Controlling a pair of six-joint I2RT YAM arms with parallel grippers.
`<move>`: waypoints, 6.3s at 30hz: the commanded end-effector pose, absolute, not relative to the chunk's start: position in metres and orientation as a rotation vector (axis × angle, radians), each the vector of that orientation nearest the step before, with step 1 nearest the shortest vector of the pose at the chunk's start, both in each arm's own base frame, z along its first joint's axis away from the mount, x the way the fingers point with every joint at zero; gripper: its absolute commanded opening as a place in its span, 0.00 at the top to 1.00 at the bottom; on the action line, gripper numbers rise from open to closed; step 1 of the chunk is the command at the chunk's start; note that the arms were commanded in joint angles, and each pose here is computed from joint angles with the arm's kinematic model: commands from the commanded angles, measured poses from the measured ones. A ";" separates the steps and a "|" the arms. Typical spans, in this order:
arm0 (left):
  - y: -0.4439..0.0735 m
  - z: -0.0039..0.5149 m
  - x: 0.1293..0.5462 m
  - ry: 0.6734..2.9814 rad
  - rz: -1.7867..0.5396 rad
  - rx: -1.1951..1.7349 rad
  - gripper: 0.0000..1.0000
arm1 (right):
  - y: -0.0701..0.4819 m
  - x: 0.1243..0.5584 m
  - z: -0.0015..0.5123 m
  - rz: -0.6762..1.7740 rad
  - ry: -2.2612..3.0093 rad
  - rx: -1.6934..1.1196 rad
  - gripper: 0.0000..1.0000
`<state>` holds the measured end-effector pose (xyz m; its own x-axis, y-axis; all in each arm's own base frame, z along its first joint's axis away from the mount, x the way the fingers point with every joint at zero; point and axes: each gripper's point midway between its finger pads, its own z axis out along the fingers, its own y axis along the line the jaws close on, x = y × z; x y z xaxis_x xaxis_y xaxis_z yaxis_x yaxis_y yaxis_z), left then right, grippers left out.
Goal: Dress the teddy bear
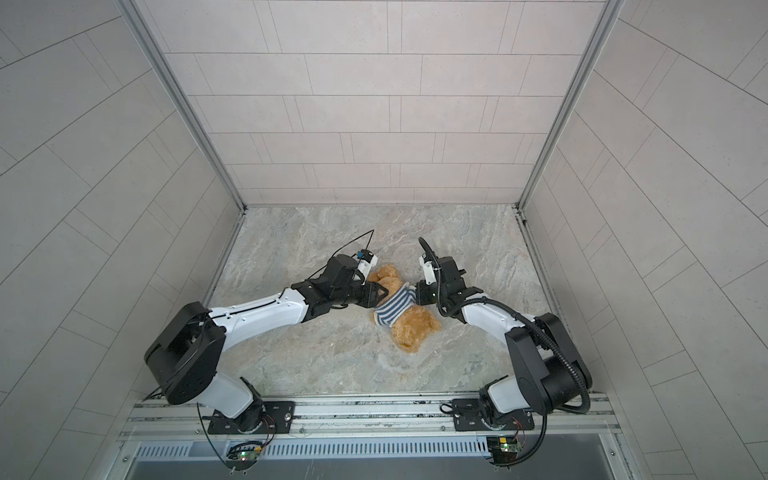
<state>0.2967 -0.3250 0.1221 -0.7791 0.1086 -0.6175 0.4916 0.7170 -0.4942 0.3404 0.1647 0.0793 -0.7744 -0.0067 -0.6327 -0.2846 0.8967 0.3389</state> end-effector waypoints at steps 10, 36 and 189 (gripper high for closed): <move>-0.295 0.130 0.246 2.376 -0.733 0.452 1.00 | 0.207 0.333 0.088 0.584 2.418 -0.432 1.00; -0.272 0.121 0.254 2.376 -0.884 0.227 1.00 | 0.194 0.199 0.138 0.477 2.283 -0.628 0.31; -0.218 0.218 0.256 2.188 -0.918 0.321 0.40 | 0.264 0.207 0.197 0.105 1.379 -1.362 1.00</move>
<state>0.2544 -0.2126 0.2020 -0.7331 -0.0679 -0.6768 0.4200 0.7375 -0.5289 0.2070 0.2531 0.1794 0.1993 -0.6409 -0.7413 -0.7588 0.3778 -0.5306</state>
